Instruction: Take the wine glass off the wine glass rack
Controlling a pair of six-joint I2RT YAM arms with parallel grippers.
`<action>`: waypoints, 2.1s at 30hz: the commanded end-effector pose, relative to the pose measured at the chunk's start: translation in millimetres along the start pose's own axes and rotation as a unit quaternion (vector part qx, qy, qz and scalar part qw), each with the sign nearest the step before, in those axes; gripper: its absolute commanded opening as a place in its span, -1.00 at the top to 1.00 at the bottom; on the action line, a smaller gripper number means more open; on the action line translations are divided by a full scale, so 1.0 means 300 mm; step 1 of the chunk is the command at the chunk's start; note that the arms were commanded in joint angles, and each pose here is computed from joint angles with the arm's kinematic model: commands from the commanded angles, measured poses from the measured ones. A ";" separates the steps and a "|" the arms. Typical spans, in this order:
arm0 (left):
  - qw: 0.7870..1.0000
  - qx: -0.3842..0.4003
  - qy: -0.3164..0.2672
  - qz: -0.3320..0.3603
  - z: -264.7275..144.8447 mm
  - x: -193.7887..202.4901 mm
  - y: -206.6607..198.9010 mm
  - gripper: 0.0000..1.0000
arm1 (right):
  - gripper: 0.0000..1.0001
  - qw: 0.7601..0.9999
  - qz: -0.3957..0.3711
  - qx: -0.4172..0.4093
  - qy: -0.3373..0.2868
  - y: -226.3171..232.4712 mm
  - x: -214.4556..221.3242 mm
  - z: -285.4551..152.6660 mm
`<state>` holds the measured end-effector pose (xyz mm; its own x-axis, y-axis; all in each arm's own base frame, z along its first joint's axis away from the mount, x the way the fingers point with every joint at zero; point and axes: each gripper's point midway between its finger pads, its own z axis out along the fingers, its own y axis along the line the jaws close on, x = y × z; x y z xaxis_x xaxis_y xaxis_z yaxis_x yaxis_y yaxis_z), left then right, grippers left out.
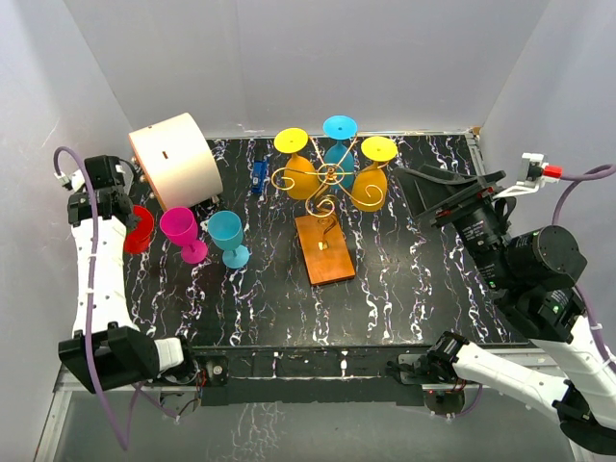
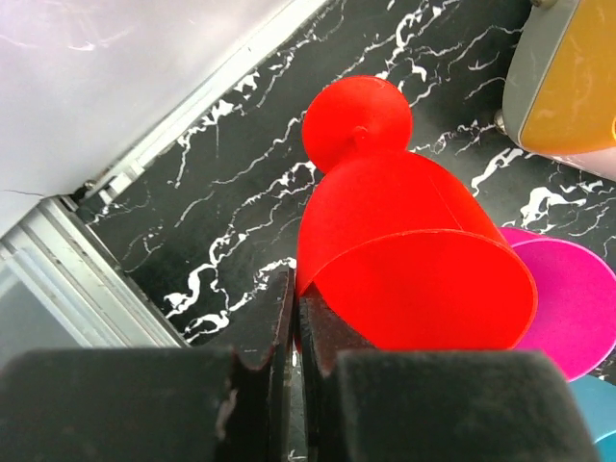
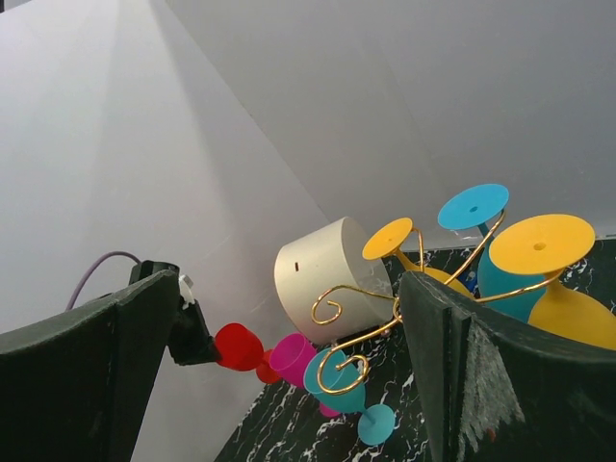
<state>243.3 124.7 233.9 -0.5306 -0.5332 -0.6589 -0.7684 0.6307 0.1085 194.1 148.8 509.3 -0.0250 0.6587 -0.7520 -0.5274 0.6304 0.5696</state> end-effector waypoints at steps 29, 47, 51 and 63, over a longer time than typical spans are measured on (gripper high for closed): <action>0.968 0.043 0.175 -0.174 0.205 0.071 -0.066 1.00 | -0.96 0.999 0.002 0.007 -0.038 -0.016 -0.071 -0.047; 0.977 0.010 0.139 -0.163 0.211 0.008 -0.021 0.01 | -0.96 0.999 0.006 0.007 -0.037 -0.016 -0.074 -0.055; 0.982 0.020 0.106 -0.157 0.155 -0.043 -0.001 -0.39 | -0.96 0.999 0.005 0.006 -0.033 -0.011 -0.069 -0.048; 0.964 0.245 0.013 -0.100 -0.167 -0.103 -0.113 -0.97 | -0.96 0.995 -0.058 0.065 0.039 -0.112 0.047 -0.055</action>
<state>256.6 126.7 255.7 -0.3244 -0.7433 -0.5850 -0.7833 0.5578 -0.2744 193.7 136.4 487.0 -0.0353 0.6223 -0.7820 -0.4673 0.6814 0.5633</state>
